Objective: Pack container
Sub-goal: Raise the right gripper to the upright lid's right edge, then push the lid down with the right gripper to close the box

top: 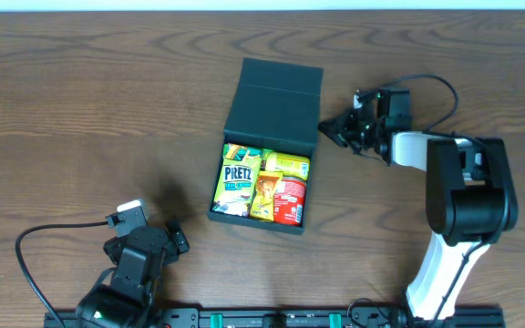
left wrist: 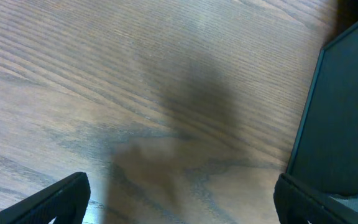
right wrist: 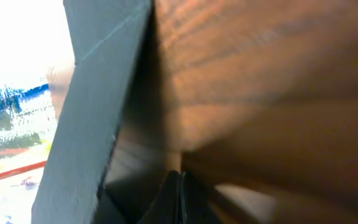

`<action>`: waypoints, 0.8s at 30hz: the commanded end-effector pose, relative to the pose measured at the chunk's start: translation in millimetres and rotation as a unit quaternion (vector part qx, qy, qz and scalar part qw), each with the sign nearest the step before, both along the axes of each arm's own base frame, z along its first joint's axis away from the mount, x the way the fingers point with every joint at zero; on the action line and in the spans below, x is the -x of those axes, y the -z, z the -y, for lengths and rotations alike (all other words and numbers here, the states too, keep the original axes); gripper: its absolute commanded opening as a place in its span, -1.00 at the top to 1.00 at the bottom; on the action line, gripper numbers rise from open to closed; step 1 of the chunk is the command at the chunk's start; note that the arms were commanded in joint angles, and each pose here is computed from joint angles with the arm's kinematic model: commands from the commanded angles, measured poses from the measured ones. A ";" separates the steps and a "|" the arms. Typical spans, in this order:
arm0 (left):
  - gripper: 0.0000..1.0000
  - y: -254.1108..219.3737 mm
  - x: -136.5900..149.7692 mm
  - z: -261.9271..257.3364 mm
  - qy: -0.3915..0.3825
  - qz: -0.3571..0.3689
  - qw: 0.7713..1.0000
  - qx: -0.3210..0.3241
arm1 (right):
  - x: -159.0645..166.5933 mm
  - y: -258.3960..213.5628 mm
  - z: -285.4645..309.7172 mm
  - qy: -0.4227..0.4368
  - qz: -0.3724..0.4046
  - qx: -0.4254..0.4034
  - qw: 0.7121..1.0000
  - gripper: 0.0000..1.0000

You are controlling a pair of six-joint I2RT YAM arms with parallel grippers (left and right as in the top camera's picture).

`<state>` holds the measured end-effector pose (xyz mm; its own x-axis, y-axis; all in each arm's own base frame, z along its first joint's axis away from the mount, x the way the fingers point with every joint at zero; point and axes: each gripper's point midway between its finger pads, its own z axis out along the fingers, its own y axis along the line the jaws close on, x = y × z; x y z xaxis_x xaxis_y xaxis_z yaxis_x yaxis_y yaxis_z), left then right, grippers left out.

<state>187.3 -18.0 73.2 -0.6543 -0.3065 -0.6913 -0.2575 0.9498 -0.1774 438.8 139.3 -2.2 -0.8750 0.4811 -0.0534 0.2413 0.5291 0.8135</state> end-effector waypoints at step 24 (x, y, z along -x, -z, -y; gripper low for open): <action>-0.90 -1.2 -0.6 -3.6 -0.011 0.004 1.000 -0.002 | -27.5 -23.9 -34.2 -0.016 0.031 -0.083 0.996 0.98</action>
